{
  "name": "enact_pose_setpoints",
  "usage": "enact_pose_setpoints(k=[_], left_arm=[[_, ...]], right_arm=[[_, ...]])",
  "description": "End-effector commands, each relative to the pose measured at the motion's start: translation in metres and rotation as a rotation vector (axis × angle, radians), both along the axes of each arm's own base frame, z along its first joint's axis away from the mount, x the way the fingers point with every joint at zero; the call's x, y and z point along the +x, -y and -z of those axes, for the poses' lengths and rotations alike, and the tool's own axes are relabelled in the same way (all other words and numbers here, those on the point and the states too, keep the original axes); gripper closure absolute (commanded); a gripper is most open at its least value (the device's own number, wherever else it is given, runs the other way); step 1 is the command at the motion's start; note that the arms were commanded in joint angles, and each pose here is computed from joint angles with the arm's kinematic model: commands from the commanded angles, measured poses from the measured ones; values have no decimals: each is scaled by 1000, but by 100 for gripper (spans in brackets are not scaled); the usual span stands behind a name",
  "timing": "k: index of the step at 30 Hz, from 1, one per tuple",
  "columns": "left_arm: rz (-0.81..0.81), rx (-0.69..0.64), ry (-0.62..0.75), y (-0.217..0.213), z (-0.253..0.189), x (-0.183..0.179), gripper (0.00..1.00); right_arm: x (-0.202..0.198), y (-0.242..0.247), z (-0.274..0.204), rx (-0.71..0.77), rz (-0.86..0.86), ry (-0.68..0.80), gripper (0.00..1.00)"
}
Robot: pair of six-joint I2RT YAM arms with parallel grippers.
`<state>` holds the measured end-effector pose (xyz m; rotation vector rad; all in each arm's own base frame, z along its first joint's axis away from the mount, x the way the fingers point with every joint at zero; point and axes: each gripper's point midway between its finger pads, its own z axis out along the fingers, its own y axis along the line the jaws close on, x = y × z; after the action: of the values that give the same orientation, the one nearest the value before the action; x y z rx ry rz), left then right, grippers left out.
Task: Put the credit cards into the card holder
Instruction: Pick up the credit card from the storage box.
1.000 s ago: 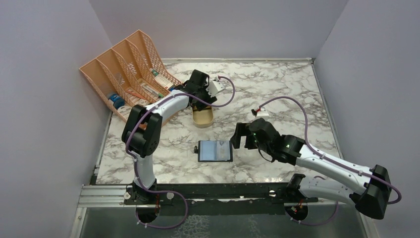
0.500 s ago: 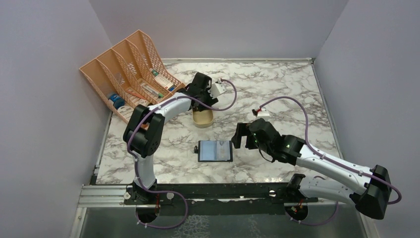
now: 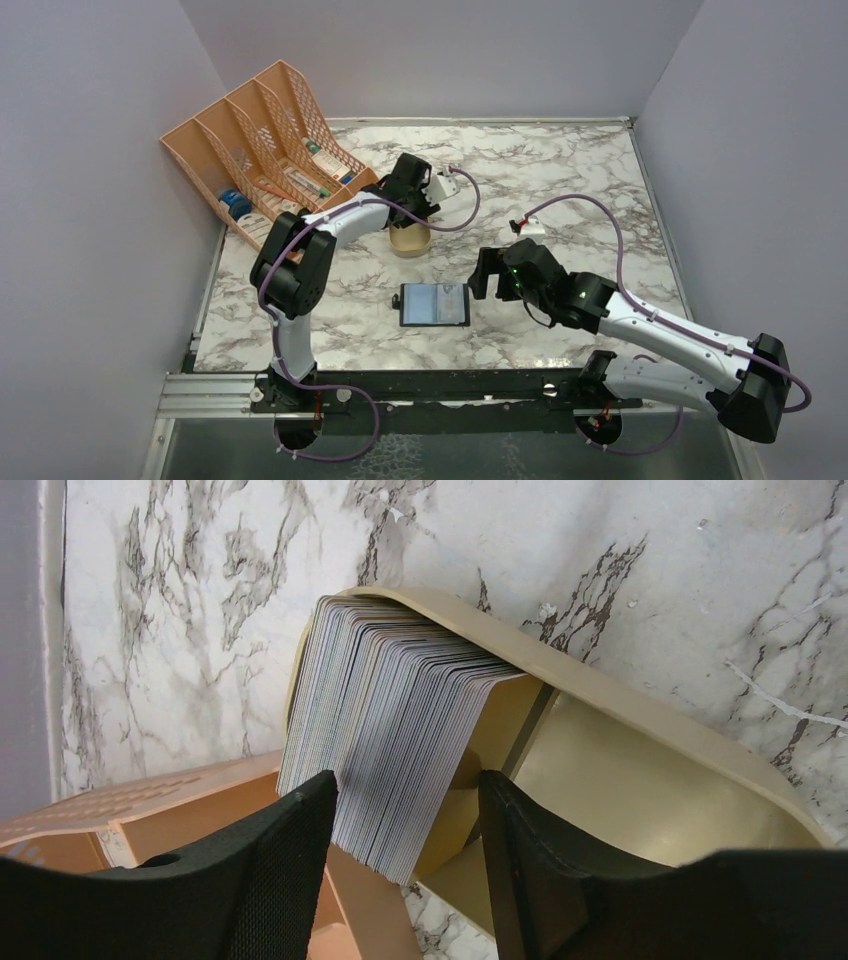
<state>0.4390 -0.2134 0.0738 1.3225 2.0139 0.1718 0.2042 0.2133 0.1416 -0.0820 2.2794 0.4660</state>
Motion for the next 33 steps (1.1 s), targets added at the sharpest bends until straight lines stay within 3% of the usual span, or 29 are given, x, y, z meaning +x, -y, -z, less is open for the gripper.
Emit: enact_pose_setpoints(k=[1, 16, 33], left_arm=[[-28, 16, 89, -3, -17, 14, 46], [-22, 26, 137, -2, -38, 13, 53], [-1, 40, 131, 5, -41, 3, 74]], right_arm=[[6, 3, -15, 17, 32, 41, 3], [6, 0, -9, 16, 22, 31, 3], [3, -2, -4, 18, 8, 14, 3]])
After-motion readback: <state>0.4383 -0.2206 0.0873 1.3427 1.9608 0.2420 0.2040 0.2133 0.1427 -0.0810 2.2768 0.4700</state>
